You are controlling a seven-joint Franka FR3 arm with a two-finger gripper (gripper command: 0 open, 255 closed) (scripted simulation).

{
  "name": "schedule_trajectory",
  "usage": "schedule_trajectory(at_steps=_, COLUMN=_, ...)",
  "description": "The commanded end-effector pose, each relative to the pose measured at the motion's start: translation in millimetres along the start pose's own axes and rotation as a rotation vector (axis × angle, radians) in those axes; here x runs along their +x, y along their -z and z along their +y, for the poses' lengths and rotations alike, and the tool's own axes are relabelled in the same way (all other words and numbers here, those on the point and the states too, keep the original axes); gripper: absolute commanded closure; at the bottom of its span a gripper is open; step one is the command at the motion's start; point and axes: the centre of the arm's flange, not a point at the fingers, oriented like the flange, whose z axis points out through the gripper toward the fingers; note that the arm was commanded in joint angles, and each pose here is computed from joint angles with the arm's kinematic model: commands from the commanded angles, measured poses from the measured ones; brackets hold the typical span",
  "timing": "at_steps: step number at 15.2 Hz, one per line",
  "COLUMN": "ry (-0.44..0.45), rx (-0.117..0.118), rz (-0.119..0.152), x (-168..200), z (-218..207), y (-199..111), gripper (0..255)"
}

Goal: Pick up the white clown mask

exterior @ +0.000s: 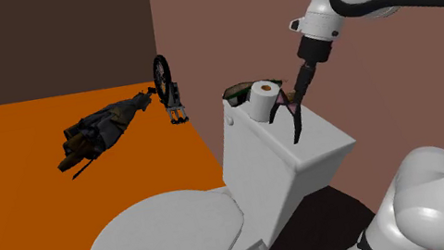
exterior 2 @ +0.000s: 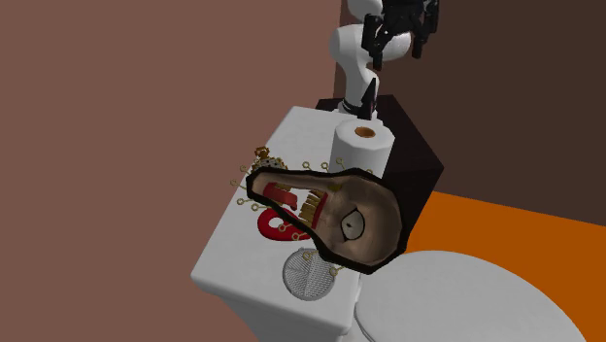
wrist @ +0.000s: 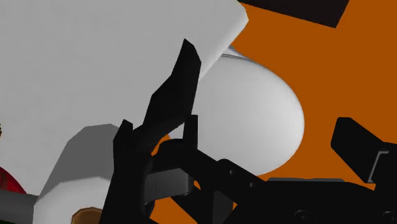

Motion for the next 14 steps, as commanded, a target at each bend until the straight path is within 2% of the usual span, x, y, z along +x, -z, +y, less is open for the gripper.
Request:
schedule_trajectory(at_steps=1, ry=0.092, rx=0.012, rz=-0.004, x=3.4, z=26.6, y=-0.6, gripper=0)
schedule_trajectory(at_steps=7, ry=0.344, rx=0.049, rz=-0.013, x=27.8, z=107.7, y=-6.0, gripper=0)
schedule_trajectory(at_steps=14, ry=0.638, rx=0.092, rz=-0.025, x=80.5, z=190.6, y=-16.3, gripper=0)
